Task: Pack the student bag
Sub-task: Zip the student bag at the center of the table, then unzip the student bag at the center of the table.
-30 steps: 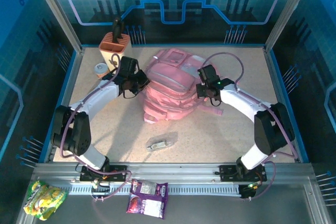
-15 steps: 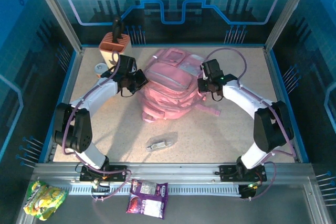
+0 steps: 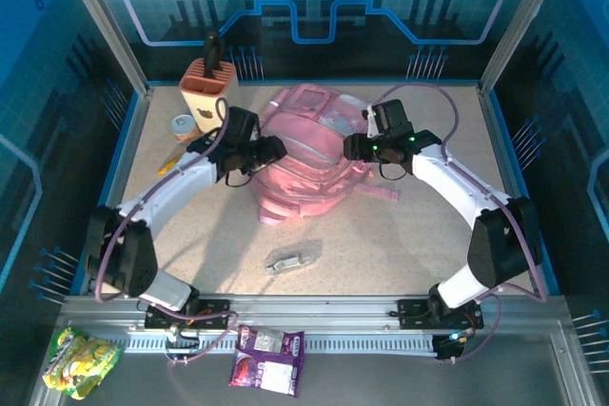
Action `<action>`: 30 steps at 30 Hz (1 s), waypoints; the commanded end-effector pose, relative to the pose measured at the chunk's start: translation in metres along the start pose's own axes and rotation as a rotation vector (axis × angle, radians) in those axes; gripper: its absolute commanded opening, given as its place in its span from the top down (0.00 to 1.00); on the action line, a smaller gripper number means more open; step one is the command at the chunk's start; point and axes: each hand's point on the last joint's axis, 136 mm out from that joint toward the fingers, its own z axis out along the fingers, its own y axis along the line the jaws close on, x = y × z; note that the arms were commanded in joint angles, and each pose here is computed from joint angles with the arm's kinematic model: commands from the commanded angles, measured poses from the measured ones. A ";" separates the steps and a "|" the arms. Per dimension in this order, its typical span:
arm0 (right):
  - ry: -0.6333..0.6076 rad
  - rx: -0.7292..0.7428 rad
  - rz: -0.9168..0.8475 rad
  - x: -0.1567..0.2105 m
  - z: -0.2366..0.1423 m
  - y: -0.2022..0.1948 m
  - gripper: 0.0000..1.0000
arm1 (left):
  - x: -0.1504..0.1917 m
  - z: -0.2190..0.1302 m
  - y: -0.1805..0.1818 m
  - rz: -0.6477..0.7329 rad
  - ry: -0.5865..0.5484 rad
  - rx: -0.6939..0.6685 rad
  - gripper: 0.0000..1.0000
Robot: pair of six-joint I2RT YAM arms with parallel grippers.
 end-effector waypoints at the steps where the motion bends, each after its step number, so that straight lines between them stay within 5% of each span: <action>1: 0.131 -0.067 0.180 0.012 0.023 -0.003 0.43 | 0.013 -0.012 -0.003 0.003 -0.089 -0.059 0.35; 7: 0.165 -0.168 0.211 -0.003 0.050 0.010 0.47 | 0.033 -0.011 -0.022 0.052 -0.166 -0.097 0.30; 12: 0.170 -0.154 0.177 -0.009 0.059 0.012 0.54 | 0.036 -0.006 -0.036 0.084 -0.193 -0.092 0.29; 20: 0.116 -0.049 0.098 -0.020 0.040 0.012 0.50 | 0.036 -0.007 -0.035 0.096 -0.215 -0.115 0.28; 30: 0.232 -0.046 0.095 -0.010 0.088 0.006 0.54 | 0.038 -0.002 -0.035 0.104 -0.224 -0.129 0.22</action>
